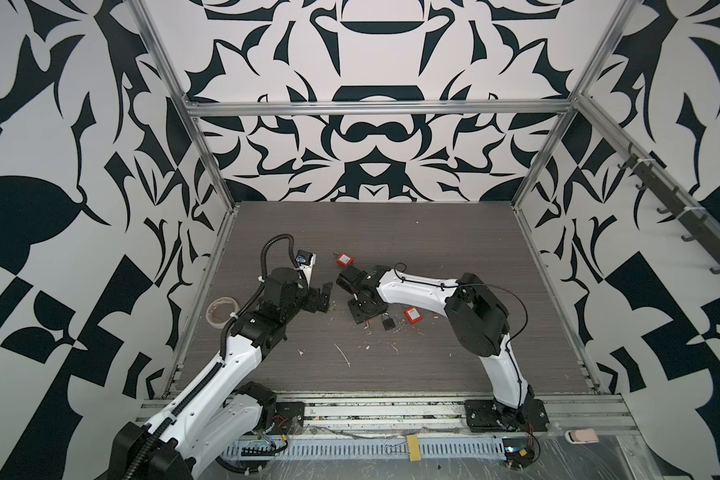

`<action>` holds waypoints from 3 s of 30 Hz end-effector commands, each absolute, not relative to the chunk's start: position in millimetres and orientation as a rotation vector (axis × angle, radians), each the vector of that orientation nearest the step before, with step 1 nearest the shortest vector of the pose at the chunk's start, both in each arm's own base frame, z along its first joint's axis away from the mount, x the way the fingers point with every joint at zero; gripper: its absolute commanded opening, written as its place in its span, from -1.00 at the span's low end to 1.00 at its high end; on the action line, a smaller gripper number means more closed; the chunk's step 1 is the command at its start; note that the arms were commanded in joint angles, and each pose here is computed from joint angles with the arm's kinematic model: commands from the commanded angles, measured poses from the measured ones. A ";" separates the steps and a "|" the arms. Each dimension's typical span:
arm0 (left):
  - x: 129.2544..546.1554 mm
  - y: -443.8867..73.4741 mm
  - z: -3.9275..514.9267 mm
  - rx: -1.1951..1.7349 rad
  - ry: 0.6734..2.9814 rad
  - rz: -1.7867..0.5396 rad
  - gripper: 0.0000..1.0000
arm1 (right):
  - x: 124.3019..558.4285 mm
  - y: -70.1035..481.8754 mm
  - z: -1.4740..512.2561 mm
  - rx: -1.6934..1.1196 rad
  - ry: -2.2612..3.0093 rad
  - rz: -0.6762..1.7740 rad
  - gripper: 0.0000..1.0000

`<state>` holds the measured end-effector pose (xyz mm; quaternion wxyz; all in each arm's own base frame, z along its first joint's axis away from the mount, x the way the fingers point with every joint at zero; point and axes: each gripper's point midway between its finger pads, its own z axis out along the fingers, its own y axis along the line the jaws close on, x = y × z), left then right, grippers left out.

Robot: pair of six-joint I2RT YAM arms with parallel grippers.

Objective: Lock with the key

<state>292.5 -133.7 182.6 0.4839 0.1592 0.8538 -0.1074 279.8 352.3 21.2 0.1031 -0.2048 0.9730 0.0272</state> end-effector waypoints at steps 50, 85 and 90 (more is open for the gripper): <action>205.7 -233.2 214.1 1.411 1.492 -0.726 0.20 | 222.4 288.0 185.1 -1.603 1.874 0.593 -0.58; 204.7 -268.8 202.0 1.497 1.511 -0.887 -0.60 | 206.7 299.0 207.1 -1.703 1.751 0.697 -0.65; 200.2 -271.1 204.3 1.507 1.493 -0.901 -0.91 | 205.2 297.9 205.1 -1.720 1.754 0.693 -0.65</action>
